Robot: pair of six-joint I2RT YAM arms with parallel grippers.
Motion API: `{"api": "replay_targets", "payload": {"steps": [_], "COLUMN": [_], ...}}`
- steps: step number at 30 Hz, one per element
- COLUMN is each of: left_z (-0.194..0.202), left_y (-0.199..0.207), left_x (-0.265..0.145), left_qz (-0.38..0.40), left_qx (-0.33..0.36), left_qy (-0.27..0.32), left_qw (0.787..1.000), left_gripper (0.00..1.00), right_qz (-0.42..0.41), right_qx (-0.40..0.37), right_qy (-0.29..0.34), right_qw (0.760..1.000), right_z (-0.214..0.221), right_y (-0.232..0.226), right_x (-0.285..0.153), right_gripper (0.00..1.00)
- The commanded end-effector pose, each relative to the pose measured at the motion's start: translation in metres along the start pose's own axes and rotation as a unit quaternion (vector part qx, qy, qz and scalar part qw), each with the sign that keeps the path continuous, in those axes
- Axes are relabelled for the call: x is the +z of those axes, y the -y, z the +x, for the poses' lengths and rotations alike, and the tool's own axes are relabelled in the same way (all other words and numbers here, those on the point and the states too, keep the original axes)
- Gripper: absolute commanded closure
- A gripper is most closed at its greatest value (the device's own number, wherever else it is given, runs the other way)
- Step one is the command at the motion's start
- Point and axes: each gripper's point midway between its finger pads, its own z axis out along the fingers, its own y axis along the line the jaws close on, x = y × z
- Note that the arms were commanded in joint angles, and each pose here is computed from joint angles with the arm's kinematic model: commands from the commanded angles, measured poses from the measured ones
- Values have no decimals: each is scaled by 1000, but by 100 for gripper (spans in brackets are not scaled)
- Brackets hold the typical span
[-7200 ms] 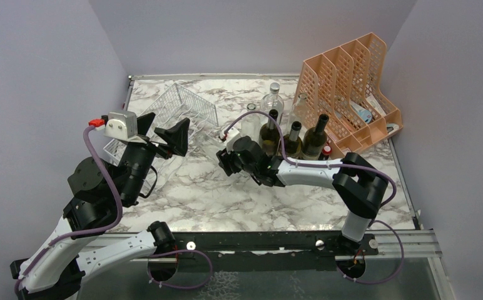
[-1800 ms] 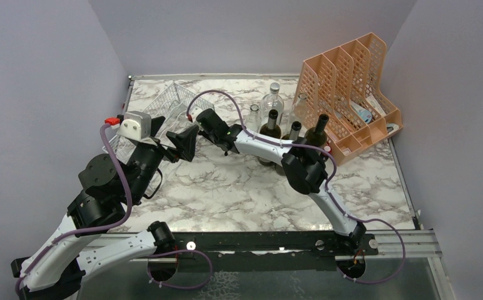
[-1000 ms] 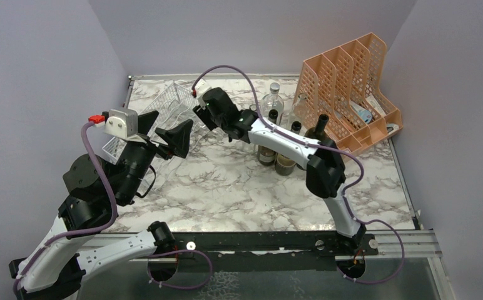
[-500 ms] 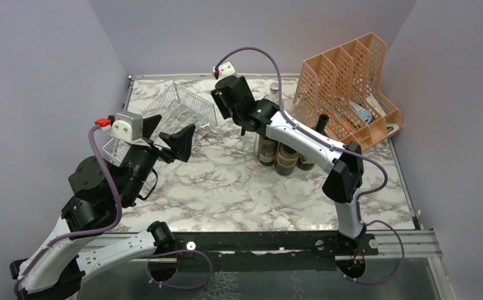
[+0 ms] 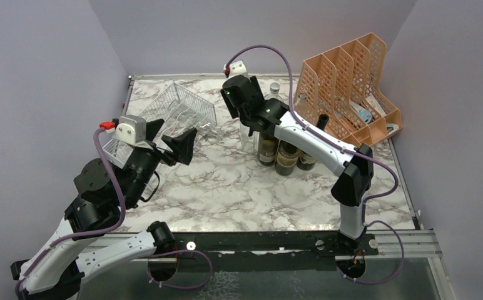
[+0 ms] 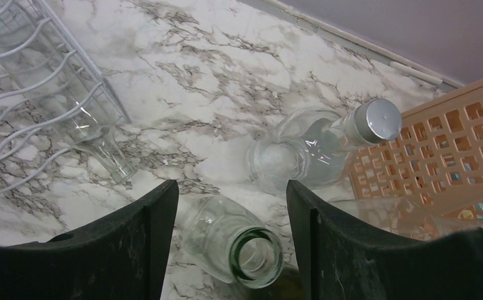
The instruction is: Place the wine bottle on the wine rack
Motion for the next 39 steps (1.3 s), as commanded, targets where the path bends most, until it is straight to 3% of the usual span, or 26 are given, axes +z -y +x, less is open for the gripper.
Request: {"api": "replay_targets", "payload": {"steps": [1, 6, 11, 19, 28, 39], "left_z": [-2, 5, 19, 56, 110, 172], "left_y": [4, 6, 8, 10, 21, 38], "left_x": [-1, 1, 4, 13, 24, 33], "left_qz": [11, 12, 10, 1, 16, 64], "left_qx": [-17, -18, -21, -19, -9, 6], "left_qy": [7, -1, -15, -53, -96, -109], "left_qw": [1000, 1000, 1000, 998, 995, 992], "left_gripper": [1, 1, 1, 1, 1, 1], "right_qz": [15, -2, -24, -45, -118, -247], "right_qx": [28, 38, 43, 36, 51, 62], "right_qy": [8, -12, -10, 36, 122, 130], "right_qw": [999, 999, 999, 998, 984, 958], "right_z": [-4, 20, 23, -2, -45, -39], "right_y": [13, 9, 2, -1, -4, -13], "right_x": [-9, -10, -10, -13, -46, -108], "right_gripper": [33, 40, 62, 85, 90, 91]}}
